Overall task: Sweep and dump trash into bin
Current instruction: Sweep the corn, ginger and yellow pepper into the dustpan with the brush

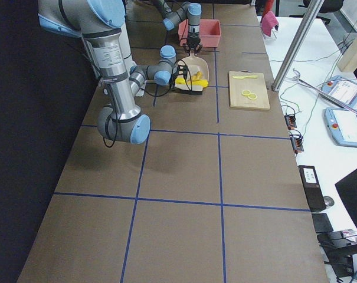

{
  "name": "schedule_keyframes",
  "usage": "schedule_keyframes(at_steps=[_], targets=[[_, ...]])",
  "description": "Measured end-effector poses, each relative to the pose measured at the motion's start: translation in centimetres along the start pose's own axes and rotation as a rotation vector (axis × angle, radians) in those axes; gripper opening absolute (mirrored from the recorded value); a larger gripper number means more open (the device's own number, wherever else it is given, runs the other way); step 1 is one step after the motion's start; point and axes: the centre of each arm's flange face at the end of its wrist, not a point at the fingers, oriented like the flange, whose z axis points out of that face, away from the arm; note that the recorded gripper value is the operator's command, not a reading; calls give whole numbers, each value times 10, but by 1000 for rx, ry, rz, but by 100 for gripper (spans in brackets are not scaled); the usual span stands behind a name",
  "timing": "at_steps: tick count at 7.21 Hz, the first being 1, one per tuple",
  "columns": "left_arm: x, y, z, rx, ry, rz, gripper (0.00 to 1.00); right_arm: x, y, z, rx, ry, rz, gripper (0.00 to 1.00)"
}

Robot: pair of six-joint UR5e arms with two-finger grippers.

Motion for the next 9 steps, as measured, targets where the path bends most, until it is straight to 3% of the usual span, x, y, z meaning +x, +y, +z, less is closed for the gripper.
schedule_keyframes(at_steps=[4, 9], targets=[[0, 0, 0, -1, 0, 0, 0, -23, 16, 10, -7, -10, -9, 0], [0, 0, 1, -2, 1, -1, 0, -63, 17, -2, -7, -36, 4, 0]])
